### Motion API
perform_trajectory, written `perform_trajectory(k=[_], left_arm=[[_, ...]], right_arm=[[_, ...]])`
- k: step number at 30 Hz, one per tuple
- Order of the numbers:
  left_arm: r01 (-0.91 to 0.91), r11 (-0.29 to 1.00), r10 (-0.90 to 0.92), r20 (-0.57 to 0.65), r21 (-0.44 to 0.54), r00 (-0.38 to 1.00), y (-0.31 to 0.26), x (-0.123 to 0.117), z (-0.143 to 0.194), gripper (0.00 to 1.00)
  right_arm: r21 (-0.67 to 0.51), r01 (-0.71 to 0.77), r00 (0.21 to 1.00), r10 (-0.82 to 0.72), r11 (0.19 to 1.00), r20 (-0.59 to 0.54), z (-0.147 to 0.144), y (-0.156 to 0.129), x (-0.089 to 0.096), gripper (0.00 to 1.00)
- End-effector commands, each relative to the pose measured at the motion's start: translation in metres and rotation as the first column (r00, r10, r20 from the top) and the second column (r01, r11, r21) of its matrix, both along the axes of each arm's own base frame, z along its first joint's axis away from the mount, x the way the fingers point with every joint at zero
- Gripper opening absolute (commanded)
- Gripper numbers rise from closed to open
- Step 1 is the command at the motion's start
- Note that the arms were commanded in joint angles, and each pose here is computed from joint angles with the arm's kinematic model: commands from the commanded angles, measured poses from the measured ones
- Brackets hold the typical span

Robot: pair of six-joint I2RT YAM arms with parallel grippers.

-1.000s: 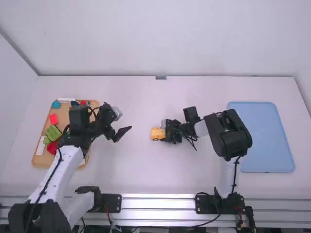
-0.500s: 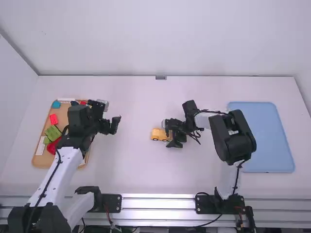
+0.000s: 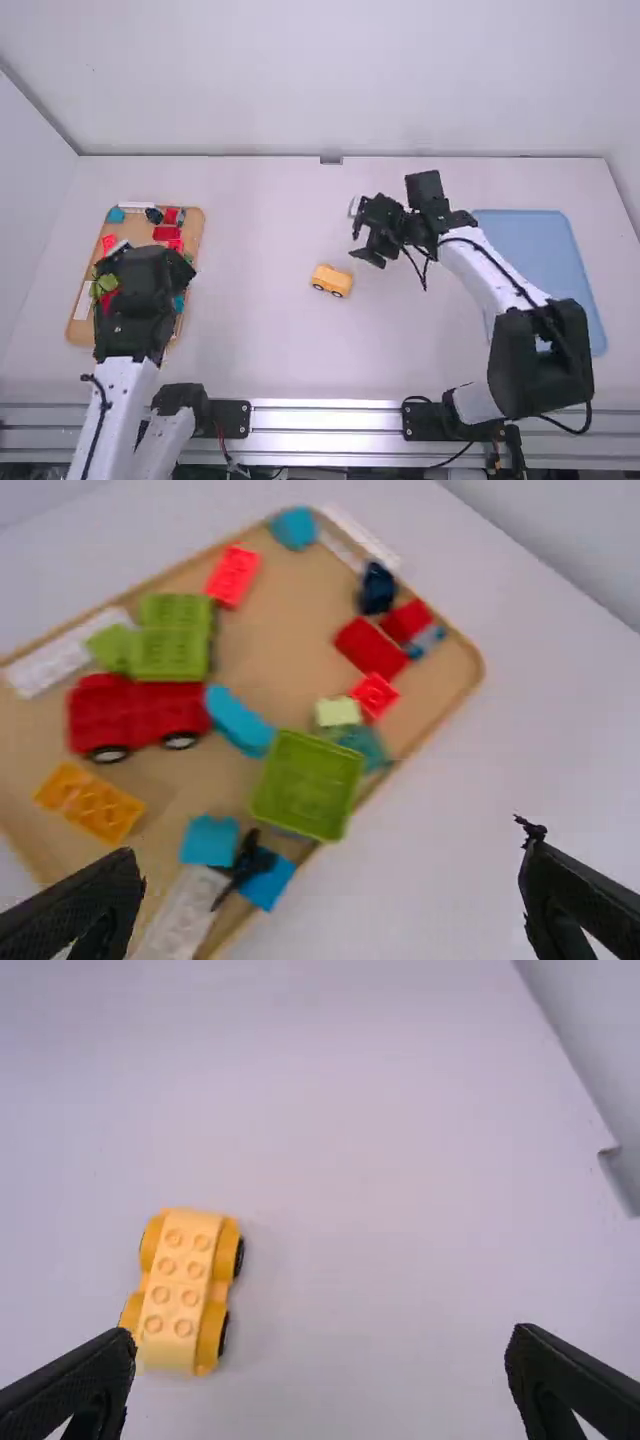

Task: Assemble lego blocks to make yellow taxi

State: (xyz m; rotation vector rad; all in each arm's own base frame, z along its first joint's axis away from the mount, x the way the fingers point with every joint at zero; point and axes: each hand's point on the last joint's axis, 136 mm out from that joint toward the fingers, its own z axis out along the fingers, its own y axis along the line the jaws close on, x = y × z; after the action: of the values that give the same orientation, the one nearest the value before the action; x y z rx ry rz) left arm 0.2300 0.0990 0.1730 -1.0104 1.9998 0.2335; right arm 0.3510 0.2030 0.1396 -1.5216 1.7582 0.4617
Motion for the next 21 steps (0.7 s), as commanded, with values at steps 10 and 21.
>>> perform_trajectory(k=[10, 21], left_arm=[[-0.25, 0.968, 0.249, 0.058, -0.002, 0.967, 0.039, -0.035, 0.019, 0.99], [-0.264, 0.954, 0.241, -0.159, -0.144, 0.958, 0.06, -0.022, 0.003, 0.99]], right_arm=[[0.161, -0.147, 0.989, 0.15, 0.976, -0.002, 0.056, 0.064, -0.027, 0.99], [0.197, -0.252, 0.968, 0.243, 0.947, 0.068, 0.091, 0.098, -0.042, 0.98]])
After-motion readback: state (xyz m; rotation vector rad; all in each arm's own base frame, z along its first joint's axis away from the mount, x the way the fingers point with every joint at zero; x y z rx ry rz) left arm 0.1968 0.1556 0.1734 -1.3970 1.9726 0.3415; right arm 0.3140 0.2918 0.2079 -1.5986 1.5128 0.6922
